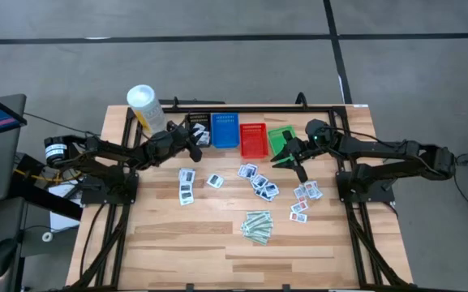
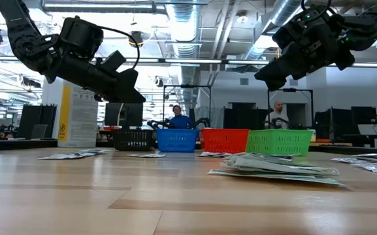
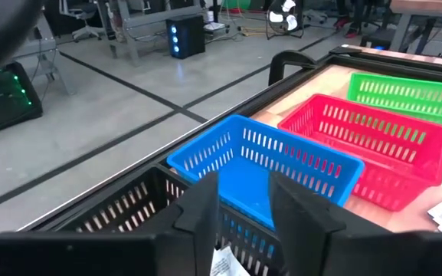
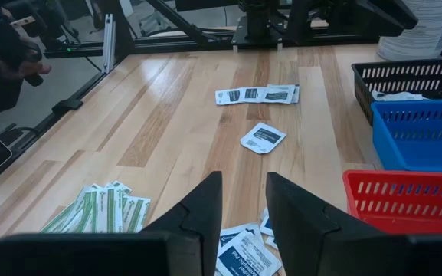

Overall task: Pick & Place First Aid Supplies
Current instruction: Put the gray pad into the black bin

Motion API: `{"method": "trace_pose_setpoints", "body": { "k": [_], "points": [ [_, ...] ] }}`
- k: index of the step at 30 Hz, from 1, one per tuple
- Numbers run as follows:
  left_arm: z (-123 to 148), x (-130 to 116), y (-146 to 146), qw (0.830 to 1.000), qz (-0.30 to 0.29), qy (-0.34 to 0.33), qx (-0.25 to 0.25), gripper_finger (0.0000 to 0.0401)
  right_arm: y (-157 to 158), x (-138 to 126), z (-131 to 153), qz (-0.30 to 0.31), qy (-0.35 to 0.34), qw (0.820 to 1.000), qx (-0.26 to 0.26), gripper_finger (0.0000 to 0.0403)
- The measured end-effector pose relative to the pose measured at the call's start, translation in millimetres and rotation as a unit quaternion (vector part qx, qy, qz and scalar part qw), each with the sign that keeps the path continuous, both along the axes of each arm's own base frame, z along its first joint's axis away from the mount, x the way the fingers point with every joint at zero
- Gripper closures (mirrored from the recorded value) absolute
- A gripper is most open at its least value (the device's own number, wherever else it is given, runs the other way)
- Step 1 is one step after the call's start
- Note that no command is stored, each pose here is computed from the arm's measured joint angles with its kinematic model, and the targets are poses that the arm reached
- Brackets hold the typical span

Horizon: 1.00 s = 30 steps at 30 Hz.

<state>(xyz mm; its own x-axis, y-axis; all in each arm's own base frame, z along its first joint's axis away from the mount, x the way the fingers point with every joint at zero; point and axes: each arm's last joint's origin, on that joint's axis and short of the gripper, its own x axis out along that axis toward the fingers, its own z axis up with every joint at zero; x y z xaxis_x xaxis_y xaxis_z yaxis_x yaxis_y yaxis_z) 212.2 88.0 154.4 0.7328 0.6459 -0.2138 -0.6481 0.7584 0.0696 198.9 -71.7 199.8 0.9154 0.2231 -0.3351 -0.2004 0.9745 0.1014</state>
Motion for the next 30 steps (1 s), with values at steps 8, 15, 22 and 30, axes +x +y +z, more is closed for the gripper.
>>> {"method": "trace_pose_setpoints", "body": {
  "k": [8, 15, 22, 30],
  "points": [
    [0.1, 0.1, 0.0, 1.0, 0.0, 0.0, 0.0, 0.0279, 0.0, -0.1, -0.1, 0.0, 0.0, 1.0, 0.0, 0.0305],
    [0.0, 2.0, -2.3, 0.999, -0.052, -0.005, -0.012, 0.0281, 0.0, 0.0, 0.0, 0.0, 0.0, 1.0, 0.0, 0.0305],
    [-0.2, 7.4, -14.8, 0.978, -0.207, -0.002, -0.018, 0.028, 0.0, 0.0, 0.0, 0.0, 0.0, 1.0, 0.0, 0.0305],
    [-0.2, 15.9, -49.0, 0.943, -0.323, 0.038, 0.07, 0.028, 0.0, 0.0, 0.0, 0.0, 0.0, 1.0, 0.0, 0.0305]
  ]
}}
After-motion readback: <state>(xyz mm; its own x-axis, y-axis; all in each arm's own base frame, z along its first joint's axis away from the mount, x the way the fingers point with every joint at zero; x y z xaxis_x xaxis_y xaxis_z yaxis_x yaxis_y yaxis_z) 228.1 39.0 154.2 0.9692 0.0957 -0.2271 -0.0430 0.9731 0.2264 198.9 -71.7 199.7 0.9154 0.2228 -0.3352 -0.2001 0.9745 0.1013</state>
